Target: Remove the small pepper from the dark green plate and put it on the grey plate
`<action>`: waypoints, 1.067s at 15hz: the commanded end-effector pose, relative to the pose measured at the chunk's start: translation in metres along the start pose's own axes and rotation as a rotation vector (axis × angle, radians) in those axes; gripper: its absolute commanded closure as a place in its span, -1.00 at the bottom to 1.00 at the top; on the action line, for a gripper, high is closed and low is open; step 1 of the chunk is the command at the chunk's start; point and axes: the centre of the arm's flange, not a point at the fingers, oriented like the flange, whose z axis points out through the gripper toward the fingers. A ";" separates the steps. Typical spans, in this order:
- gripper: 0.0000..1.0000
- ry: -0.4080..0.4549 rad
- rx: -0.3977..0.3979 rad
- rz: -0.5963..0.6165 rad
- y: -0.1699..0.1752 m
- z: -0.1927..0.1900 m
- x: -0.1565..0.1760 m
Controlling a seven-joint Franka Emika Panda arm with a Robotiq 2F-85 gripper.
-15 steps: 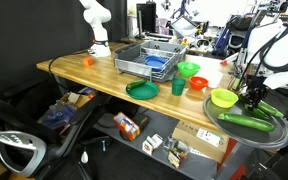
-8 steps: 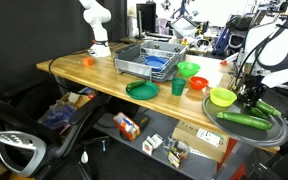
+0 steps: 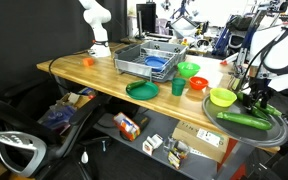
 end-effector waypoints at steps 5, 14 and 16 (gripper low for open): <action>-1.00 0.104 -0.017 0.015 -0.001 -0.031 -0.045; -1.00 0.183 0.038 -0.026 -0.027 -0.085 -0.078; -1.00 0.195 0.027 -0.013 -0.028 -0.083 -0.039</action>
